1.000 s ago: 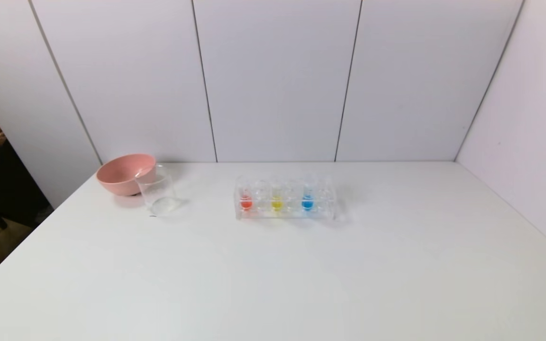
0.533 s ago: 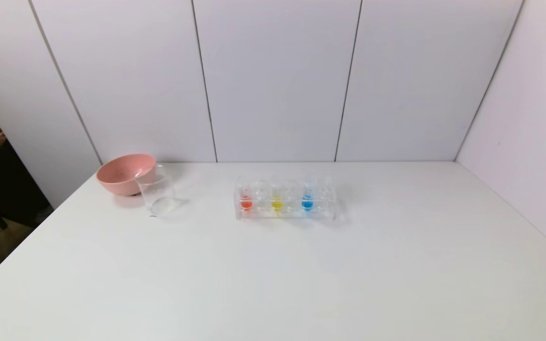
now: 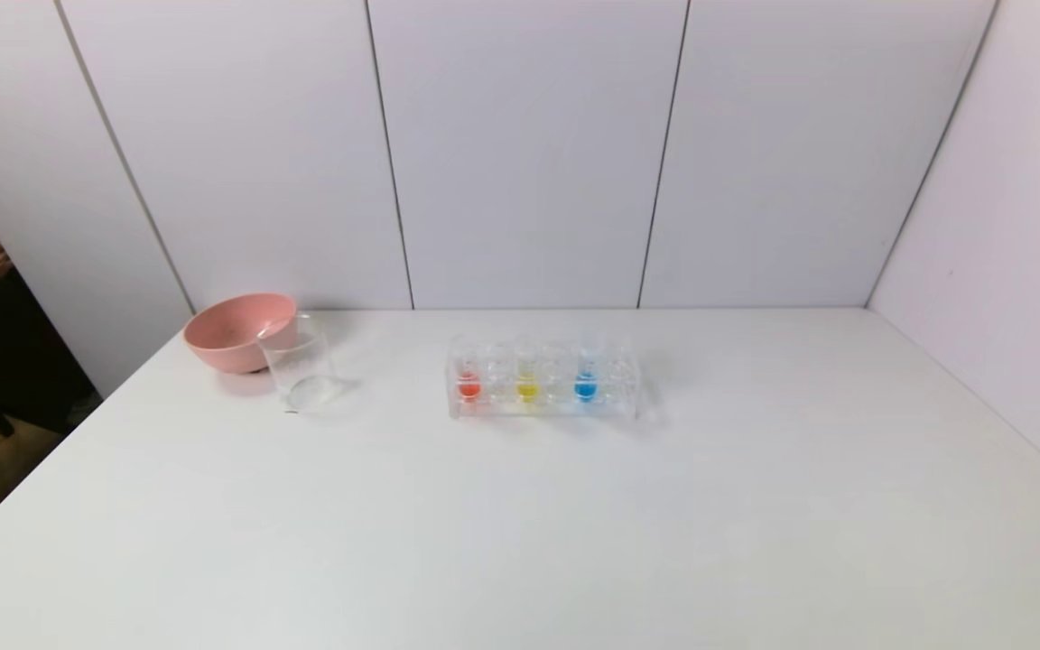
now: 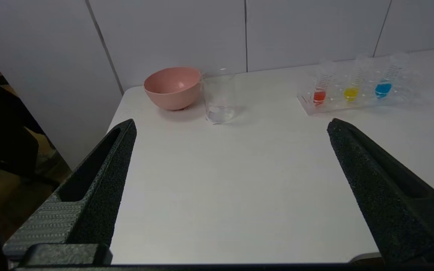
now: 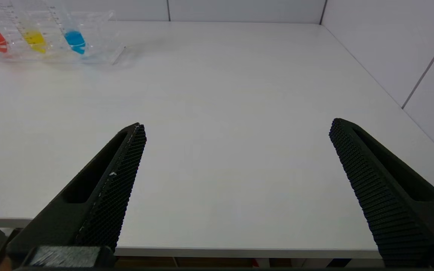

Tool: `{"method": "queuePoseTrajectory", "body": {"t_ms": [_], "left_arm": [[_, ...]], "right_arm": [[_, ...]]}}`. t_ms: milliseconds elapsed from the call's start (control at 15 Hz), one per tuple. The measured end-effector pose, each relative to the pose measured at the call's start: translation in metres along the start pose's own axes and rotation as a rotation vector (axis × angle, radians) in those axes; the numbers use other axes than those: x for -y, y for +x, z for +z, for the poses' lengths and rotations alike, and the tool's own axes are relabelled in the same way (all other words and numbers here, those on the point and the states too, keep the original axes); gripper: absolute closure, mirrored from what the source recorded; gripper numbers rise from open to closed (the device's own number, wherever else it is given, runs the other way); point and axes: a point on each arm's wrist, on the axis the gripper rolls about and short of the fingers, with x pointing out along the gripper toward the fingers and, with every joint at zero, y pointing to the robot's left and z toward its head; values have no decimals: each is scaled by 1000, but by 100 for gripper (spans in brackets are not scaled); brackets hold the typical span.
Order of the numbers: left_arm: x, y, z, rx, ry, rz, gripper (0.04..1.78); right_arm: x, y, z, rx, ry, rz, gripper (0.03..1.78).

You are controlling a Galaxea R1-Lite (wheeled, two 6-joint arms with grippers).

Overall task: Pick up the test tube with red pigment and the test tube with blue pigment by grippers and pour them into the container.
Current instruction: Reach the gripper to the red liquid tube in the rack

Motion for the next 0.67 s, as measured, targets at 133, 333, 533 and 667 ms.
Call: {"method": "queuePoseTrajectory", "body": {"t_ms": [133,333,533,667], "left_arm": [[-2,17,21,-9,-1,-23,5],[-6,54,43,-6,-3,-56,5],[-8,91,55,-13,-7,-104,5],[-10,117,61,-30,-15,-120,5]], "right_arm": [[0,0,0,0,0,0,4],[0,0,0,0,0,0,4],[0,0,0,0,0,0,4],[0,0,0,0,0,0,4]]}}
